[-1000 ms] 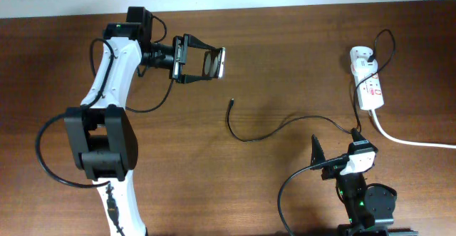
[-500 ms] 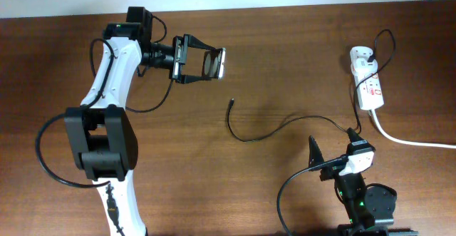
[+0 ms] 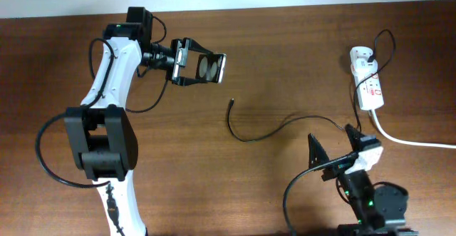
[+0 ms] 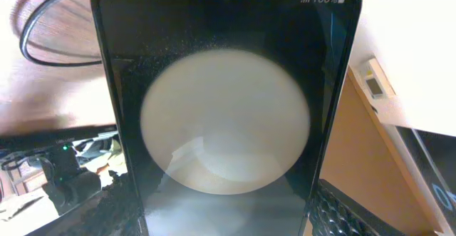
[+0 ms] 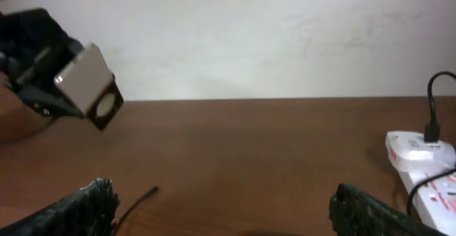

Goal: Plug charger to phone and switch on socket
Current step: 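Move the right gripper to the phone and take it from the left gripper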

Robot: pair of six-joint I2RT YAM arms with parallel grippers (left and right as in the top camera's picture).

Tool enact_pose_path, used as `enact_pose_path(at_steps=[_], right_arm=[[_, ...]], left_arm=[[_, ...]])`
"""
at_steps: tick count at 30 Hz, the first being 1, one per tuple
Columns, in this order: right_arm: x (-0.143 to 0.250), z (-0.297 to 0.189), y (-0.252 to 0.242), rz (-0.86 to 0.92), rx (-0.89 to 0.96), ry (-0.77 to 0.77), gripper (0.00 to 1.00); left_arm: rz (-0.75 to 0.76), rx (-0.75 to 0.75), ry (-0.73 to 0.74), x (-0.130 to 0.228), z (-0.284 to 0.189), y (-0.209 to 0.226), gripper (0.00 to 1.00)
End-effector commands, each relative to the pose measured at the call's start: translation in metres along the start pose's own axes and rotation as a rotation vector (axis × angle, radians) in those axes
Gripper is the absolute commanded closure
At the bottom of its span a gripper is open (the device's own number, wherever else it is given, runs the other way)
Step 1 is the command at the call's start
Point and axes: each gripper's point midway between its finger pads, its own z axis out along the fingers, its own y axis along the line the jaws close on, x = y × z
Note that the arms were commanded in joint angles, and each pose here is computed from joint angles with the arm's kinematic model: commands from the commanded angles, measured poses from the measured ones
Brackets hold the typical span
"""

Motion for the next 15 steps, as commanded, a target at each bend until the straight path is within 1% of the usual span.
enact_pose_path(at_steps=[1,4,7,8,10,12,14,15], right_arm=[[-0.044,0.005,0.009,0.023,-0.016,0.028,0.01],[-0.077,0.025,0.017,0.067,-0.04,0.184,0.01],[-0.097,0.037,0.021,0.118,-0.042,0.335,0.01],[-0.104,0.041,0.022,0.143,-0.035,0.407,0.01],[-0.114,0.047,0.029,0.187,-0.059,0.512,0.01],[-0.121,0.058,0.029,0.214,-0.064,0.573,0.01],[-0.117,0.069,0.028,0.227,-0.073,0.587,0.01],[-0.112,0.078,0.035,0.366,-0.097,0.617,0.01]], left_arm=[[0.039,0.018,0.008,0.004,-0.004,-0.008,1.0],[0.04,0.017,0.007,0.004,-0.004,-0.008,1.0],[0.039,0.017,0.007,0.004,-0.004,-0.007,1.0],[0.039,0.017,0.006,0.004,-0.004,-0.007,1.0],[0.039,0.0,-0.036,-0.004,-0.004,-0.005,1.0],[0.039,-0.001,-0.039,-0.004,-0.004,-0.004,1.0],[0.039,-0.006,-0.053,-0.006,-0.004,-0.004,1.0],[0.039,-0.017,-0.075,-0.01,-0.003,-0.002,1.0]])
